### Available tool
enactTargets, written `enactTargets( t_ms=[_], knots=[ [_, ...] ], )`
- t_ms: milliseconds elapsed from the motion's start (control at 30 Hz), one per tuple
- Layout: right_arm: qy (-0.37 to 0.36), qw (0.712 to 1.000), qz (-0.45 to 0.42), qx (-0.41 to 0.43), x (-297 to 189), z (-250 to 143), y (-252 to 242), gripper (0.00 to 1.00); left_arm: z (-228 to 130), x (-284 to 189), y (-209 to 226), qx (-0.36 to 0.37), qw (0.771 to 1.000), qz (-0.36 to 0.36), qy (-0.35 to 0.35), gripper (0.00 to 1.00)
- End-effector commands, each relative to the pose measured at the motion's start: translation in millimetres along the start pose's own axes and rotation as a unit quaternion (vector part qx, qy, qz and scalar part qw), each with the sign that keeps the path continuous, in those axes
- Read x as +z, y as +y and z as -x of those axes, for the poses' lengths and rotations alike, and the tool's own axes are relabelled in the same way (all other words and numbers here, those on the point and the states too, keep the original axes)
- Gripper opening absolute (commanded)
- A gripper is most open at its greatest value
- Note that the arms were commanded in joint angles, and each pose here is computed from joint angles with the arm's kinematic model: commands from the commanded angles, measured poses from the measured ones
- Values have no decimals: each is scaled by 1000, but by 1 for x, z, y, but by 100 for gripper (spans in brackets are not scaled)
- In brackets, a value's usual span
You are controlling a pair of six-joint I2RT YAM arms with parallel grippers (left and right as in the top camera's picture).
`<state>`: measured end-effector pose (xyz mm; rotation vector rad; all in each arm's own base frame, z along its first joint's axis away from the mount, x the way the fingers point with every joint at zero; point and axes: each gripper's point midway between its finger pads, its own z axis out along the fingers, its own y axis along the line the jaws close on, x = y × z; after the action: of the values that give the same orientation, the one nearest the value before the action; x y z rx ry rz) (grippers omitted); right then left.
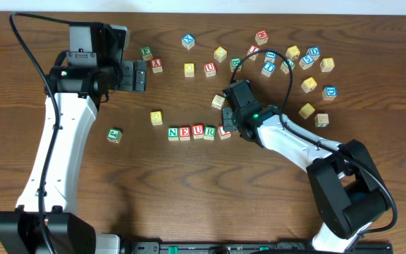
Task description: Spell out NEURIPS
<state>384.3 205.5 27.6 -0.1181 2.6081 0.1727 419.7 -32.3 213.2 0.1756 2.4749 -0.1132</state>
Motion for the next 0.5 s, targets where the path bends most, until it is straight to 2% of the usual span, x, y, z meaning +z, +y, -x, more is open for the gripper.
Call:
enactTargets(
  t_ms=[0, 467],
  knots=[
    [8, 1000, -9, 3, 4, -6, -3, 1, 10, -7, 0, 6, 1000, -1, -15, 98],
    [24, 1000, -4, 4, 4, -13, -2, 1, 10, -7, 0, 6, 1000, -1, -15, 98]
  ],
)
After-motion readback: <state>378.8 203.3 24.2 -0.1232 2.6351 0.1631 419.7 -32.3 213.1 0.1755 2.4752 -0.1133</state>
